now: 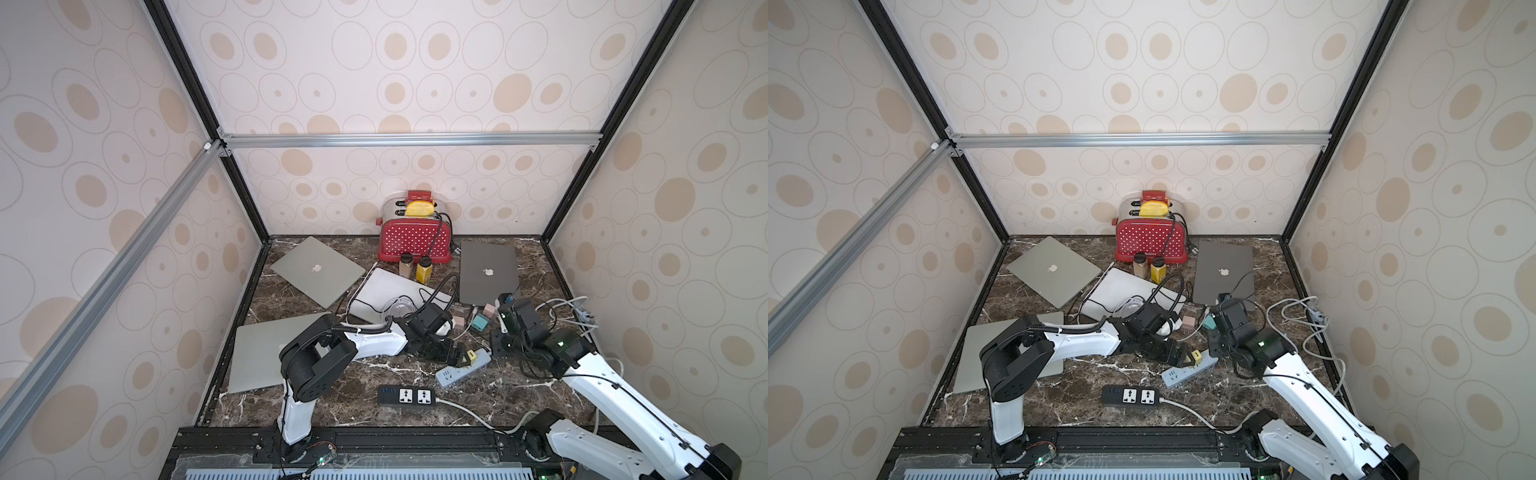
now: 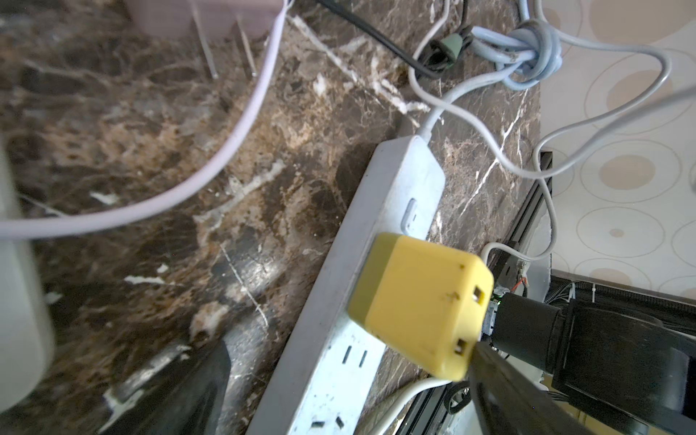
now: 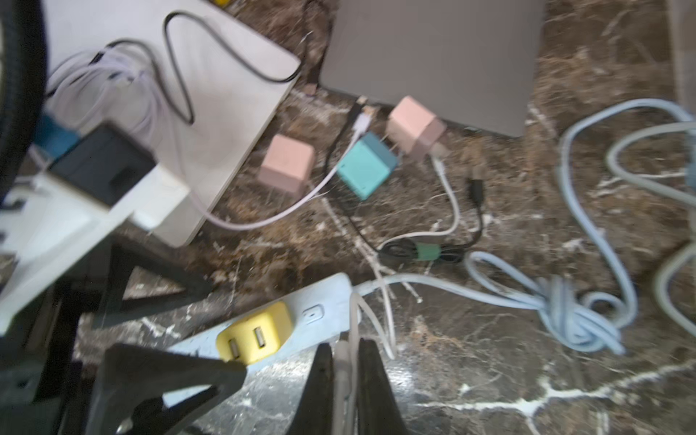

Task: Unplug the laptop charger
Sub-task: Place the charging cable at the center of the board, then remove the plug from the socket.

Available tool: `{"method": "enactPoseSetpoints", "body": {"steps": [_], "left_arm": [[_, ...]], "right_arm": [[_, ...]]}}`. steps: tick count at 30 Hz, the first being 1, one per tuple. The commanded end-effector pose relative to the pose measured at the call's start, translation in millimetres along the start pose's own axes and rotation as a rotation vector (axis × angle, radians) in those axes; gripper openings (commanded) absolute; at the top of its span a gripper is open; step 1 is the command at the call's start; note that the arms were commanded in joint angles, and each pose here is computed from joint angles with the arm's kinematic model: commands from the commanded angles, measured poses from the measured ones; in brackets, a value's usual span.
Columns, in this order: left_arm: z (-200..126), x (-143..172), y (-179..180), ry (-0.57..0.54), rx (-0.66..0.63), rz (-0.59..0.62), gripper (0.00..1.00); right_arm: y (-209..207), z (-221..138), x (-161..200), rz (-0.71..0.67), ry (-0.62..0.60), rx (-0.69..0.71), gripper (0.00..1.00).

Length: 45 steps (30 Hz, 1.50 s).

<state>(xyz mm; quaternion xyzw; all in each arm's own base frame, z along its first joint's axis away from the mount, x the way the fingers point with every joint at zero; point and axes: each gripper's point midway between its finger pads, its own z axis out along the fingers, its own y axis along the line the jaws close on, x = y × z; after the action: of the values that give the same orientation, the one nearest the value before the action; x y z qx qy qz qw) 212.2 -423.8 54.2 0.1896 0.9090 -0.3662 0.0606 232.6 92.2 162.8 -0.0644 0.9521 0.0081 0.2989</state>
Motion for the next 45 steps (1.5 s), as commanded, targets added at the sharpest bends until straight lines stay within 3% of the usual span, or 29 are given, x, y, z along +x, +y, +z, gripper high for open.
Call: {"method": "enactPoseSetpoints", "body": {"steps": [1, 6, 13, 18, 19, 22, 25, 29, 34, 45], "left_arm": [[-4.7, 9.6, 19.2, 0.017, -0.084, 0.001, 0.99], [-14.0, -7.2, -10.5, -0.010, -0.008, 0.079, 0.99], [-39.7, -18.2, -29.2, -0.060, 0.001, 0.140, 0.99], [-64.4, -5.2, -20.9, -0.080, -0.064, 0.174, 0.99], [-67.6, -0.9, -14.8, -0.076, -0.089, 0.174, 0.99], [-71.8, 16.1, 4.3, -0.042, -0.153, 0.179, 0.99], [-68.5, 33.5, 27.0, 0.009, -0.217, 0.172, 0.99], [-59.7, 40.7, 38.5, 0.026, -0.232, 0.147, 0.99], [-46.4, 38.3, 44.9, 0.018, -0.236, 0.121, 0.99], [-36.4, 41.2, 73.0, -0.024, -0.336, 0.037, 0.99]], "right_arm": [[-31.1, 6.7, 6.5, -0.022, 0.100, 0.127, 0.00], [-46.7, 47.1, 9.3, 0.025, 0.199, 0.109, 0.02], [-50.9, 93.9, 20.2, 0.074, 0.327, 0.043, 0.27], [-50.7, 92.6, 20.8, 0.095, 0.349, 0.036, 0.42], [-50.9, 87.0, 16.6, 0.100, 0.327, 0.034, 0.49], [-46.3, 66.4, 6.5, 0.100, 0.270, 0.000, 0.82], [-38.2, 37.7, 0.2, 0.081, 0.199, -0.038, 0.96], [-17.3, 4.4, 6.0, 0.048, 0.127, -0.119, 0.98], [9.8, -4.9, 34.2, 0.002, 0.163, -0.155, 0.98], [63.5, 28.5, 40.0, -0.125, 0.216, -0.171, 0.95]]}}
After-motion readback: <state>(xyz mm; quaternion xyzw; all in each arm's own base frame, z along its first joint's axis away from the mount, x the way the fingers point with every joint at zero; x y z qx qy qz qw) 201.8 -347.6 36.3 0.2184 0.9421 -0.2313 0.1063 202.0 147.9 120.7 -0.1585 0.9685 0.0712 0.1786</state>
